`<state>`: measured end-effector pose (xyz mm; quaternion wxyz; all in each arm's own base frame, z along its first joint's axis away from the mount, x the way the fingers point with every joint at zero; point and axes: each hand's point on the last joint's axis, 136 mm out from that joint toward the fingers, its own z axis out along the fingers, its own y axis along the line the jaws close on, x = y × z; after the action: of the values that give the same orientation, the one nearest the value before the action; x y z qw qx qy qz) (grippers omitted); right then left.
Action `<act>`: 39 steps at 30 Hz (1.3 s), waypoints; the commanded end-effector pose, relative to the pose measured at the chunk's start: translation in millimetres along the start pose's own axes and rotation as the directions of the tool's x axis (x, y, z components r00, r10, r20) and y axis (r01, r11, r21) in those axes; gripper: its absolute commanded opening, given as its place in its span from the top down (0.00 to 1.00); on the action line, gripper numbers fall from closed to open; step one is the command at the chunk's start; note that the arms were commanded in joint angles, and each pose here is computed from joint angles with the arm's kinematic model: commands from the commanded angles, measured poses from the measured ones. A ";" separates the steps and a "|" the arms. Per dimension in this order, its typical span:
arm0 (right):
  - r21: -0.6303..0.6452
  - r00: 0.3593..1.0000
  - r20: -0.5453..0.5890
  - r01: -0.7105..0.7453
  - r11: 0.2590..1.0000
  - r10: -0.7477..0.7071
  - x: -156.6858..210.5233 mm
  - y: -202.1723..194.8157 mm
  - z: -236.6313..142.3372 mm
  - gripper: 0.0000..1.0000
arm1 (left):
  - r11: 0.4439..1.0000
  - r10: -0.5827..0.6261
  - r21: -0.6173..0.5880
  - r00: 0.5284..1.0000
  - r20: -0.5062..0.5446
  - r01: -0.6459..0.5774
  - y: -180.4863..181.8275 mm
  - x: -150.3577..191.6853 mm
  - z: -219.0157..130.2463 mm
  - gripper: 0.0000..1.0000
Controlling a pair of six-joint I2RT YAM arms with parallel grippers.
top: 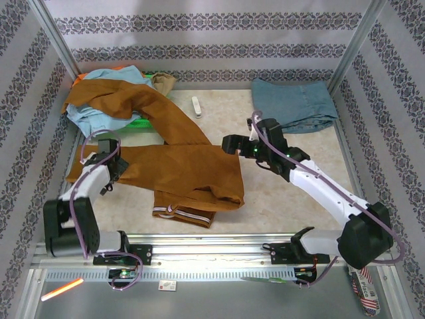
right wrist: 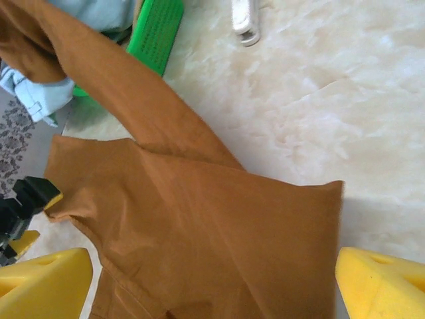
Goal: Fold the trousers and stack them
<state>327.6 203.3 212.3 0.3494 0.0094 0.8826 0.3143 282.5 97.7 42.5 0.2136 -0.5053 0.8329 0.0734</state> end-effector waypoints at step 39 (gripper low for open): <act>0.265 0.671 0.616 -0.670 0.693 0.413 -66.1 -221.9 -197.3 0.06 | -0.326 0.619 0.815 0.544 0.567 -0.479 -375.0 460.9 -480.2 1.00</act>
<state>313.4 -82.6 243.3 0.4502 0.4091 0.7743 0.1744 332.7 -580.4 291.1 0.4045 0.1693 0.8150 -0.3788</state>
